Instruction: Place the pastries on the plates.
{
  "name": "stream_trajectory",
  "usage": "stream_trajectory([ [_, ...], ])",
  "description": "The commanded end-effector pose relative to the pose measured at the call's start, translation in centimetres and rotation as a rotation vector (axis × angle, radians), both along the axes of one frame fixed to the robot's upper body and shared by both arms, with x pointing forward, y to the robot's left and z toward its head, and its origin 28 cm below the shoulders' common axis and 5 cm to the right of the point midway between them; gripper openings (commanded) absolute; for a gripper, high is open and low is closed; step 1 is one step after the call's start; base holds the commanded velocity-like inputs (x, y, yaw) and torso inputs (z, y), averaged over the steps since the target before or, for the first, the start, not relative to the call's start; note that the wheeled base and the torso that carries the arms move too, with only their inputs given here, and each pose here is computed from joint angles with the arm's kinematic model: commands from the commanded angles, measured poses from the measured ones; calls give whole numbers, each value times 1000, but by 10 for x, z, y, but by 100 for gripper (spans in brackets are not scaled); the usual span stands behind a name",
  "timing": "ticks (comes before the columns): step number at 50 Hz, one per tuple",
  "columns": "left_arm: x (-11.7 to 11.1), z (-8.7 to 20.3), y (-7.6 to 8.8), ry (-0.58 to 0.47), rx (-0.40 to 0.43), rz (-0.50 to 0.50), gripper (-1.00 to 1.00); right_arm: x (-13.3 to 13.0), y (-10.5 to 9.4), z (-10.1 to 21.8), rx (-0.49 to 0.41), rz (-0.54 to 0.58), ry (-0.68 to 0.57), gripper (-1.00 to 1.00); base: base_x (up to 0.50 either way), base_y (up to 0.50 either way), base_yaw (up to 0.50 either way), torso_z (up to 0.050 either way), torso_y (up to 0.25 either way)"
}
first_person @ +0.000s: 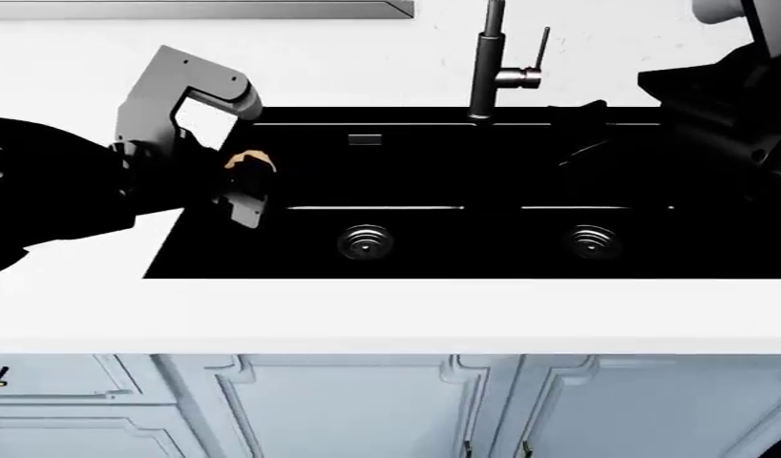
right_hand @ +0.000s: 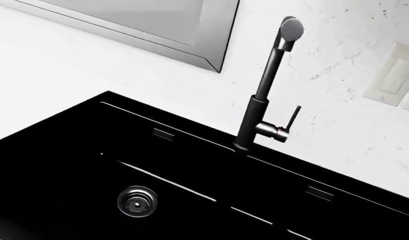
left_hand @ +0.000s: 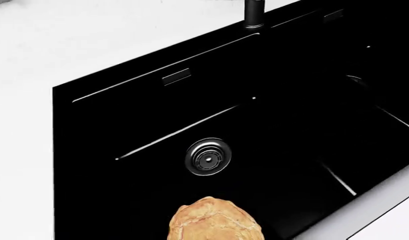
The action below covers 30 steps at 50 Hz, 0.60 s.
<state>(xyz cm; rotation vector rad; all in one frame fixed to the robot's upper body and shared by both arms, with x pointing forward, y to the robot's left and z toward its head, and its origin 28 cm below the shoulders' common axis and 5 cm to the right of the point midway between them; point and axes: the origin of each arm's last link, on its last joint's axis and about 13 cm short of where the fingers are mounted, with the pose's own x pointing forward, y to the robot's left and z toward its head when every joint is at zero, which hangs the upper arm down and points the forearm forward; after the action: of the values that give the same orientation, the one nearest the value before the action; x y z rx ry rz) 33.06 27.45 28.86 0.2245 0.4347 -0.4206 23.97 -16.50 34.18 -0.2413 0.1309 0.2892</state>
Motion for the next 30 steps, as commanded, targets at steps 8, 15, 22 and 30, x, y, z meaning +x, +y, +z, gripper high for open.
stream_trajectory([
  [8, 0, 0, 2, -6, -9, 9, -100, 0, 0, 0, 28, 3, 10, 100, 0, 500, 0, 0, 0],
  [15, 0, -1, 2, -6, -9, 10, -100, 0, 0, 0, 35, 2, 9, 100, 0, 500, 0, 0, 0],
  [22, 0, -3, -1, -7, -11, 10, -100, 0, 0, 0, 27, 1, 7, 100, 0, 500, 0, 0, 0],
  [30, 1, -1, -1, -10, -7, 9, -100, 0, 0, 0, 31, -1, 3, 100, 0, 500, 0, 0, 0],
])
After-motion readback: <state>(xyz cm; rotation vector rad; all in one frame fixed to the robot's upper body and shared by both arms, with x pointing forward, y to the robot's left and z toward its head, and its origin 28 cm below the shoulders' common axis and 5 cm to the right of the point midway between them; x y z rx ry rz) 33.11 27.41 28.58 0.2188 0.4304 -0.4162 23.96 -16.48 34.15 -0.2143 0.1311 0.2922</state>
